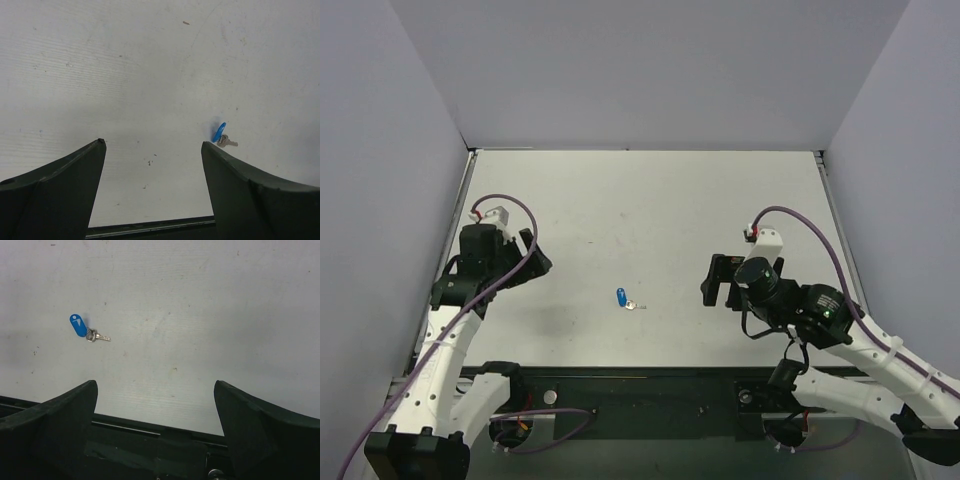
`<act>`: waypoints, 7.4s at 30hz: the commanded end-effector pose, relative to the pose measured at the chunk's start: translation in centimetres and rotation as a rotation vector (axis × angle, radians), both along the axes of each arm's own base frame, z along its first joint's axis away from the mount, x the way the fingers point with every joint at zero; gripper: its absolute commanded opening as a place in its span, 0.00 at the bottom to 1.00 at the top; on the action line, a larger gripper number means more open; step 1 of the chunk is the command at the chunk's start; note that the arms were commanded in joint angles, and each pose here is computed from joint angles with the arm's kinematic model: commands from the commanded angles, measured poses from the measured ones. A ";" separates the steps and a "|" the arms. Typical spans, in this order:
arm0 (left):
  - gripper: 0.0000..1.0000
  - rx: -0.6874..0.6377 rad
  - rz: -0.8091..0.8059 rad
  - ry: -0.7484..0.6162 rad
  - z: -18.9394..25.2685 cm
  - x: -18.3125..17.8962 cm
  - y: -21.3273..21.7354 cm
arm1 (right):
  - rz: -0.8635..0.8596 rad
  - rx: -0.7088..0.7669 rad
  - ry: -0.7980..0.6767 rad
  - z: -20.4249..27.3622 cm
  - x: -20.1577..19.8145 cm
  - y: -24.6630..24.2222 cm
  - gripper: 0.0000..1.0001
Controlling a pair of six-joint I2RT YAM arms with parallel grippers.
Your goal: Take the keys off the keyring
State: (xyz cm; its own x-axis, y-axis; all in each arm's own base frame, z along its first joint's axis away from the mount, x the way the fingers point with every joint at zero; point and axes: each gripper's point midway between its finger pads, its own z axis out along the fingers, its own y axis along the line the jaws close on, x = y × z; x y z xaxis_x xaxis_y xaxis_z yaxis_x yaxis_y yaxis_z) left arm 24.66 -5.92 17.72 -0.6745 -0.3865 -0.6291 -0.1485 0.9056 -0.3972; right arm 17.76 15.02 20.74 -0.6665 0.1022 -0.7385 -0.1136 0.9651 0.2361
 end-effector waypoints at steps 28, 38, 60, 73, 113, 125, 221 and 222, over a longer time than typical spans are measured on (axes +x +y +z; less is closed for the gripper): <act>0.86 0.147 -0.256 0.079 -5.5 3.3 -9.7 | -0.017 0.042 0.171 -4.0 -4.0 -2.3 1.00; 0.59 0.068 -0.383 0.113 -7.1 3.0 -13.0 | -0.018 0.078 0.179 -5.0 -4.9 -2.7 1.00; 0.62 0.068 -0.669 0.270 -12.6 1.2 -18.9 | 0.021 0.102 0.213 -5.7 -5.6 -2.0 1.00; 0.51 0.041 -0.697 0.317 -14.3 0.9 -19.8 | 0.029 0.080 0.229 -6.0 -5.7 -1.9 1.00; 0.00 0.036 -0.683 0.256 -10.2 0.6 -20.7 | 0.074 0.154 0.233 -5.2 -5.6 0.1 1.00; 0.00 -0.008 -0.656 0.106 -1.5 -0.6 -20.4 | 0.229 0.488 0.153 1.0 -4.8 6.9 0.99; 0.00 -0.625 -0.904 -0.755 39.4 -7.8 -22.3 | 0.970 1.621 -0.272 35.3 -5.8 15.5 0.76; 0.00 -0.624 -0.902 -0.761 39.5 -7.8 -22.2 | 0.965 1.616 -0.265 35.1 -5.7 15.6 0.75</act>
